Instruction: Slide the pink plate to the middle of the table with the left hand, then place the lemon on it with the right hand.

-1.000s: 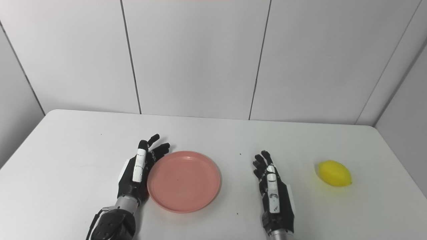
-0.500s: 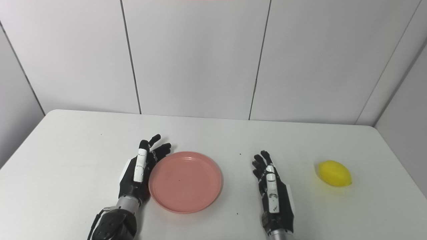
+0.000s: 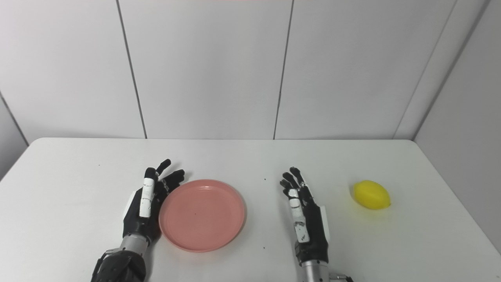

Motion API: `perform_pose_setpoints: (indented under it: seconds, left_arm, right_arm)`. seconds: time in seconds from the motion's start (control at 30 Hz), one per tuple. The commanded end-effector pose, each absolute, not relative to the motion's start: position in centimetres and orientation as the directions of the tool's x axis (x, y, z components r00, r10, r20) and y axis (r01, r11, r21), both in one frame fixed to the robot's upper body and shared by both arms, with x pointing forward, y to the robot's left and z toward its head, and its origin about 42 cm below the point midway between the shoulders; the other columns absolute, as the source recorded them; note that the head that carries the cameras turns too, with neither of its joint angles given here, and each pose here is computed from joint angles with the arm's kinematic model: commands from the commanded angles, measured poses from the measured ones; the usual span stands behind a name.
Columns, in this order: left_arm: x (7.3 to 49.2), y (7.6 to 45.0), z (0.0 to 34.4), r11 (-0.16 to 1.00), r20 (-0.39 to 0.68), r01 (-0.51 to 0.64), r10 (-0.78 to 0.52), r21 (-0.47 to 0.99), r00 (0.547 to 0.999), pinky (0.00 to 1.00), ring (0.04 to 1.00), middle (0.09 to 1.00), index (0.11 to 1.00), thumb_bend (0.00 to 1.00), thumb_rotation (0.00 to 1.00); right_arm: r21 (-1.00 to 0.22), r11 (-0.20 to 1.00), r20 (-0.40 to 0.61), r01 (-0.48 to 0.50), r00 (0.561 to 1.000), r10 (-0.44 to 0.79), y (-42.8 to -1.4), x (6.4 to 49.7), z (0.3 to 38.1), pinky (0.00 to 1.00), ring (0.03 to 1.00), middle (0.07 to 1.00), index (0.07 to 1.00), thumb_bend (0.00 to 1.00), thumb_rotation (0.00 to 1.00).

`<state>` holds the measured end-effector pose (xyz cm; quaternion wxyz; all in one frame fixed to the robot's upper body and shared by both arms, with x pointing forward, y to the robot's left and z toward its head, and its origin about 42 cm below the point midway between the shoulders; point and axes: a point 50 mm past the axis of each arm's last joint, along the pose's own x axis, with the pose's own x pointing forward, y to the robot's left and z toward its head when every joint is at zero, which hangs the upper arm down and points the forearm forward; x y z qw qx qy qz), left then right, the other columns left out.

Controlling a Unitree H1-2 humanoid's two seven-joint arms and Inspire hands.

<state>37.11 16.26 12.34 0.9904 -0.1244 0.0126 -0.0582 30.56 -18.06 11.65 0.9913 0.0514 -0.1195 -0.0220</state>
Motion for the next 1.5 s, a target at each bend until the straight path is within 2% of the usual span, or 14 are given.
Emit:
perform_pose_setpoints:
  seconds: [0.0,0.23,0.4,0.57,0.7,0.93,1.13,1.3,1.47]
  left_arm:
    - [36.9,16.8,10.7,0.96,-0.077,0.093,-0.117,-0.264,0.99,0.91,0.827,0.766,0.872,0.88,0.88]
    - [37.5,17.5,10.6,0.957,-0.073,0.105,-0.129,-0.27,0.989,0.9,0.836,0.786,0.885,0.91,0.89]
    - [37.6,17.6,10.6,0.957,-0.069,0.105,-0.128,-0.27,0.989,0.92,0.839,0.792,0.875,0.89,0.9]
    - [37.5,17.7,10.6,0.959,-0.062,0.107,-0.127,-0.262,0.99,0.93,0.846,0.804,0.879,0.87,0.93]
    - [37.5,17.7,10.5,0.959,-0.058,0.11,-0.13,-0.26,0.99,0.92,0.852,0.814,0.888,0.85,0.94]
    - [37.5,17.7,10.5,0.959,-0.057,0.114,-0.133,-0.26,0.989,0.91,0.84,0.801,0.891,0.86,0.94]
    - [37.4,17.7,10.5,0.958,-0.06,0.111,-0.131,-0.266,0.99,0.91,0.836,0.795,0.882,0.87,0.93]
    - [37.3,17.7,10.4,0.959,-0.063,0.109,-0.129,-0.262,0.99,0.91,0.84,0.801,0.889,0.86,0.94]
    - [37.3,17.5,10.6,0.955,-0.058,0.115,-0.135,-0.273,0.989,0.9,0.832,0.782,0.878,0.87,0.93]
  right_arm:
    - [0.097,0.993,0.168,0.072,0.982,-0.088,-17.9,29.1,8.6,0.83,0.818,0.825,0.87,0.71,0.86]
    - [0.107,0.99,0.213,0.096,0.97,-0.118,-17.6,30.0,8.9,0.77,0.784,0.797,0.824,0.69,0.86]
    - [0.128,0.986,0.224,0.105,0.966,-0.132,-17.8,30.3,9.2,0.76,0.781,0.793,0.824,0.69,0.84]
    - [0.108,0.985,0.26,0.133,0.953,-0.158,-18.5,30.5,10.4,0.76,0.779,0.781,0.786,0.68,0.84]
    - [0.041,0.979,0.328,0.198,0.923,-0.2,-19.7,30.7,12.1,0.73,0.76,0.763,0.753,0.67,0.83]
    - [-0.091,0.953,0.456,0.289,0.863,-0.218,-23.0,31.5,15.7,0.62,0.67,0.696,0.704,0.7,0.88]
    - [-0.121,0.939,0.489,0.322,0.842,-0.225,-25.3,32.2,18.5,0.62,0.645,0.661,0.697,0.72,0.89]
    - [-0.214,0.896,0.534,0.389,0.815,-0.226,-27.2,32.9,21.0,0.6,0.62,0.615,0.684,0.73,0.89]
    - [-0.289,0.866,0.573,0.407,0.799,-0.184,-28.5,33.6,23.0,0.58,0.621,0.603,0.651,0.72,0.88]
